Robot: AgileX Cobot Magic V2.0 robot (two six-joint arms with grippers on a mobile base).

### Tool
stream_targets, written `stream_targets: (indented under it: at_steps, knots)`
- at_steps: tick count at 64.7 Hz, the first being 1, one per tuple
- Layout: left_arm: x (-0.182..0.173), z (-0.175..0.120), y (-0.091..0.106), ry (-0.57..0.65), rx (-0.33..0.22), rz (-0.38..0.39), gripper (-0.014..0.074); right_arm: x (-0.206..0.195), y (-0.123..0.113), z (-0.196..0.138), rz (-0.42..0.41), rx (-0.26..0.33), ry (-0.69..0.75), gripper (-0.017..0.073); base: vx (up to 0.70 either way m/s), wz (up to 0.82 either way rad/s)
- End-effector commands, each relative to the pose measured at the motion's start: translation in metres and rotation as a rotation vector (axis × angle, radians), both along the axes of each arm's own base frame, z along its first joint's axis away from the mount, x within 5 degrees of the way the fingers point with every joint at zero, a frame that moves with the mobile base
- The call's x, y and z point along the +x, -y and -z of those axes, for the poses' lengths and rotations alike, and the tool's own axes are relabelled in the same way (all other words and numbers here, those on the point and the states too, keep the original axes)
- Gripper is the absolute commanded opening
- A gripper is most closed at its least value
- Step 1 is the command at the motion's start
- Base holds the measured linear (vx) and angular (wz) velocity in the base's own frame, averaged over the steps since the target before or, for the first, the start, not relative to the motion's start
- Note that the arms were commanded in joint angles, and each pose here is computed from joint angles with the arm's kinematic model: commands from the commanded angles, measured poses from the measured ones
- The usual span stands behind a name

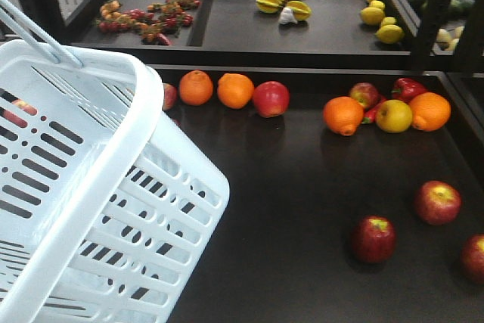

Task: Pick three apples into basket with both arms
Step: 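Hold the basket up with the left gripper while stopped at the table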

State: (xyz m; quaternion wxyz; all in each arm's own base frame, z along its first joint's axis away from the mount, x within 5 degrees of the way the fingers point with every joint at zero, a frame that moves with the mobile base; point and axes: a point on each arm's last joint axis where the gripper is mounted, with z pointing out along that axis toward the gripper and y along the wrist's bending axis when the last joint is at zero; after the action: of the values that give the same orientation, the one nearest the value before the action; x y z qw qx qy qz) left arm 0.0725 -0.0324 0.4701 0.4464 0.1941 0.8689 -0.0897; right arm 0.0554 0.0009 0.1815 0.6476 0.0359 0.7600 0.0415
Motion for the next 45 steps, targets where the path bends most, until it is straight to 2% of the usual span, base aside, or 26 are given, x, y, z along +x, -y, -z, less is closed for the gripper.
stream_targets:
  at_steps: [1,45]
  knots:
    - [-0.0015,-0.0104,0.0005,0.069,-0.051,0.004,-0.0006,0.0007,0.0004,-0.0048,0.007,-0.001,0.071,-0.0009,0.08,-0.29]
    - [-0.0015,-0.0104,0.0005,0.069,-0.051,0.004,-0.0006,0.0007,0.0004,-0.0048,0.007,-0.001,0.071,-0.0009,0.05,-0.16]
